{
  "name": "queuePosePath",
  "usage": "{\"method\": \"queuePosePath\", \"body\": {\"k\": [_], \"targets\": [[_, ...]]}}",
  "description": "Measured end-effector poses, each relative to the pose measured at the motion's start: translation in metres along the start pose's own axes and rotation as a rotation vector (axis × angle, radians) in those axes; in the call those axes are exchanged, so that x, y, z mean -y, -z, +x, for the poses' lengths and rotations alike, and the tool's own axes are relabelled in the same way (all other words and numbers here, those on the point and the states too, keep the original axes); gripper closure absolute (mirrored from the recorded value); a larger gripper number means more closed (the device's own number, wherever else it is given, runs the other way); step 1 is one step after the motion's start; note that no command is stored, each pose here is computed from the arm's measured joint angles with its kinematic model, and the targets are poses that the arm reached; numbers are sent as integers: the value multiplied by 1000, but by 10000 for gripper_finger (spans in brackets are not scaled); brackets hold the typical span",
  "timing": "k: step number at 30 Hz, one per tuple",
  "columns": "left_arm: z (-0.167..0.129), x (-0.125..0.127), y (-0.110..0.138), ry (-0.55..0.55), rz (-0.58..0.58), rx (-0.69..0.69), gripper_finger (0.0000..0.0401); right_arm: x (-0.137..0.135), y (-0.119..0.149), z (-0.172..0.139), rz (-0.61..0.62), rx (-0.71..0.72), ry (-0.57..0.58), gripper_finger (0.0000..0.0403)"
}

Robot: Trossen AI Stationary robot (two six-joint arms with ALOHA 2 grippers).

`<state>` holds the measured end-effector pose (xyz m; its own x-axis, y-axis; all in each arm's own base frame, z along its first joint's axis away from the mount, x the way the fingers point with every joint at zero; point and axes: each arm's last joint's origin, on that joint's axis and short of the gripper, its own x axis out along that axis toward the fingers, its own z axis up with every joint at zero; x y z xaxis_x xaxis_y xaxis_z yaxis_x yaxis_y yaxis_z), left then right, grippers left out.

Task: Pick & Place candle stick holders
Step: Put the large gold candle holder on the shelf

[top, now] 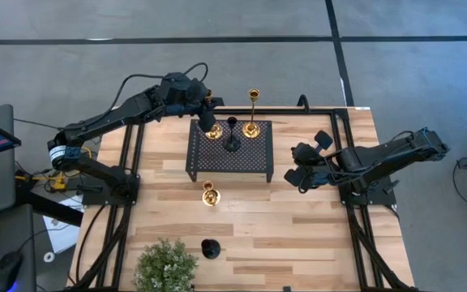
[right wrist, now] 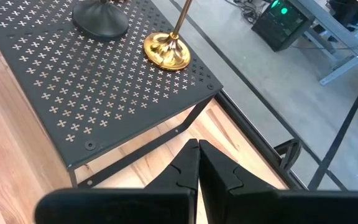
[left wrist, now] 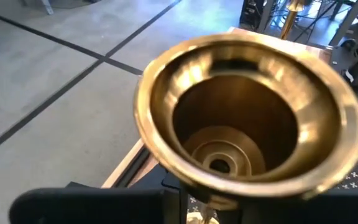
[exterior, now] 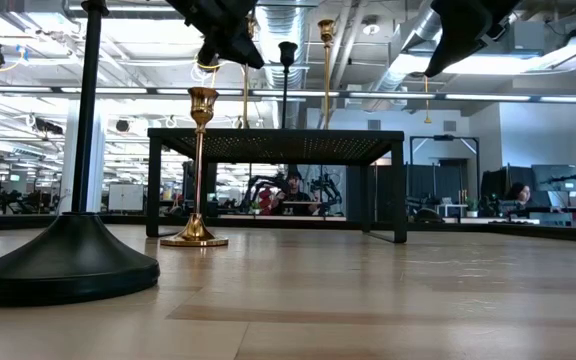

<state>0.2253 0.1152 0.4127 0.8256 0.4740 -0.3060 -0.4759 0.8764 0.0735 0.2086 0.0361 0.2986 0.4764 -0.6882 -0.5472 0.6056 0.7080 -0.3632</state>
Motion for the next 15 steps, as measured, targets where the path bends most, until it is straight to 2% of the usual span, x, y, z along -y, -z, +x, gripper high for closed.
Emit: {"method": "queuePosePath", "body": {"k": [15], "targets": [[0,0,-1,0,21,9,330,0,0,0,-1,-1,-1,403]]}}
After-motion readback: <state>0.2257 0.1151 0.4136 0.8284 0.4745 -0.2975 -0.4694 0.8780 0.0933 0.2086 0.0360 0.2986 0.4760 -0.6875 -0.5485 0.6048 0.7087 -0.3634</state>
